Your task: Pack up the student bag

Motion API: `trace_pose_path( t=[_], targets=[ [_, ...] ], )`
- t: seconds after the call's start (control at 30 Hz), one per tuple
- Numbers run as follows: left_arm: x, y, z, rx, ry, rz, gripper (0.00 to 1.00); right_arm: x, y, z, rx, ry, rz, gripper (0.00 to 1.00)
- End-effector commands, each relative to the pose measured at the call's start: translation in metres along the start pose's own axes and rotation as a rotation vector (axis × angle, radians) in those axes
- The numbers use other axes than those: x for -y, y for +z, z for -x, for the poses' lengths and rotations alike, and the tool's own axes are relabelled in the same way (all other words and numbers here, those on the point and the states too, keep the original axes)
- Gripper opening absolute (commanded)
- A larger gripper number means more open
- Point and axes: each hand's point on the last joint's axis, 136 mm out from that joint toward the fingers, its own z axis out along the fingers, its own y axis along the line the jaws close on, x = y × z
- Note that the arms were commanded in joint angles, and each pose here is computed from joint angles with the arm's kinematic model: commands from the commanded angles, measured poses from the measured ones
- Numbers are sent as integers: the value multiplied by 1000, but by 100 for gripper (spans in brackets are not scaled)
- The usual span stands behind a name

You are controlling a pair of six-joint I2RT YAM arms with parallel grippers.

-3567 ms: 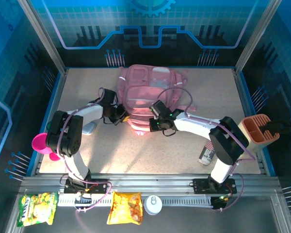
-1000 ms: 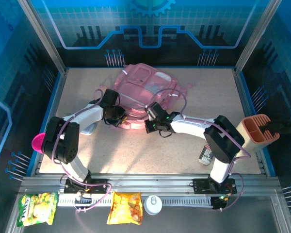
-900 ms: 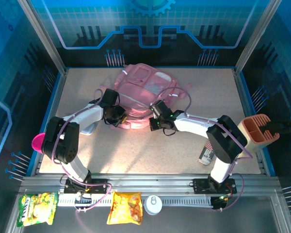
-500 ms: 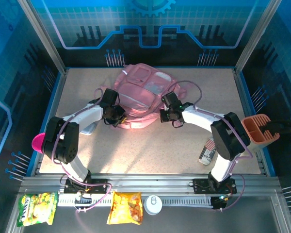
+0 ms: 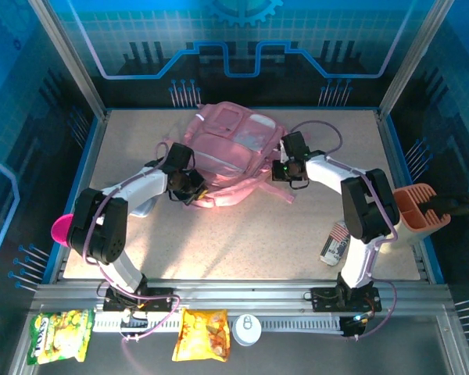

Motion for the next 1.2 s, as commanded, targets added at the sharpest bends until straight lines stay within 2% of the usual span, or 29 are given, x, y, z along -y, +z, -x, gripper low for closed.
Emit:
trace_pose_path(
  t=[0.0,0.1,0.2,0.33,0.5,0.53,0.63,0.7,0.87,1.17],
  targets=[
    [9,-15,-11,-16,45,-16,7,0,-28,15,90,61,64,28],
    [18,-17,-23,-26,85,-15,8,-16,-49,5,123,120,182,42],
    [25,-15,-38,-37,128,-5,8,-30,-66,-3,139,194,278,47],
    [24,-10,-61,-60,171,29,11,-49,-69,-11,130,265,368,48],
    [22,-21,-55,9,189,57,25,-64,-60,-11,102,273,387,48],
    [26,-27,-51,28,197,46,28,-66,-57,-11,95,272,387,48],
    [42,-44,-44,78,212,-15,45,-69,-50,-11,79,274,391,48],
    [52,-50,-39,92,194,-64,50,-71,-46,-11,70,275,392,48],
    [70,-44,-32,74,110,-147,54,-72,-36,-17,48,288,392,47],
    [95,-13,-20,51,-6,-205,56,-63,-22,-38,0,312,374,47]
  ],
)
